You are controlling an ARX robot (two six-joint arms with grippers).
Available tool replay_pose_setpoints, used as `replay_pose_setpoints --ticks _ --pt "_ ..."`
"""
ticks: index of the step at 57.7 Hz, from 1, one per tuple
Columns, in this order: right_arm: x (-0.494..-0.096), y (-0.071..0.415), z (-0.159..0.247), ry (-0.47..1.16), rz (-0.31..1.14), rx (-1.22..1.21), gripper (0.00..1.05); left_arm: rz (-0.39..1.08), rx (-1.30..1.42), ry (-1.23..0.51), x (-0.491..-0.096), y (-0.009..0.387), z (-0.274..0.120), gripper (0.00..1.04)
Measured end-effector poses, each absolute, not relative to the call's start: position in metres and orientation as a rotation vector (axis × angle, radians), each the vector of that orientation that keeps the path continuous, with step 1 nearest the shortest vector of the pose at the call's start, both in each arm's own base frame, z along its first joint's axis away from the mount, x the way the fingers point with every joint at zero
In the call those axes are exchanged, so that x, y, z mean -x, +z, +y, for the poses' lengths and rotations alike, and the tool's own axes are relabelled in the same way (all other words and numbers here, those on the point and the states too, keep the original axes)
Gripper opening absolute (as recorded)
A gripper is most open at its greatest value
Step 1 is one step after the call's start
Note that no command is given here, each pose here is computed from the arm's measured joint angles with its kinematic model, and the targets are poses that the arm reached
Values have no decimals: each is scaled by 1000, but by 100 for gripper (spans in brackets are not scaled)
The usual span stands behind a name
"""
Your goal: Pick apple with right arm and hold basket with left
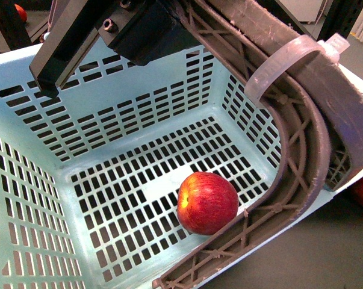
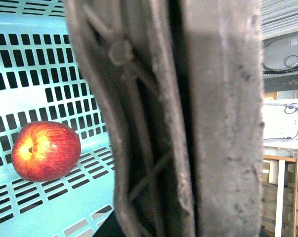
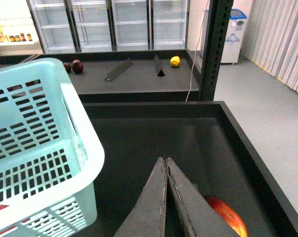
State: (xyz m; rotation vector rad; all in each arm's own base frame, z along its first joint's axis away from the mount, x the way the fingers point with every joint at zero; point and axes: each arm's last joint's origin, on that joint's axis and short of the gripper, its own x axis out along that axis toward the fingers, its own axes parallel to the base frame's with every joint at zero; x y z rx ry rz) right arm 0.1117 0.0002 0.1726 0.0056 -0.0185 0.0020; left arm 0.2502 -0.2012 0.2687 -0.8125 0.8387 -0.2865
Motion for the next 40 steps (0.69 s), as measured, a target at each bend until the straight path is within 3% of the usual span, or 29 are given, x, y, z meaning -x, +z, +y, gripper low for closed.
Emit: replay_pose_setpoints --ticks 30,40 --pt "-97 169 0 0 -12 -6 2 839 812 -287 -250 269 -201 15" --pt "-97 169 0 0 -13 -4 39 837 811 -286 -250 269 -201 15"
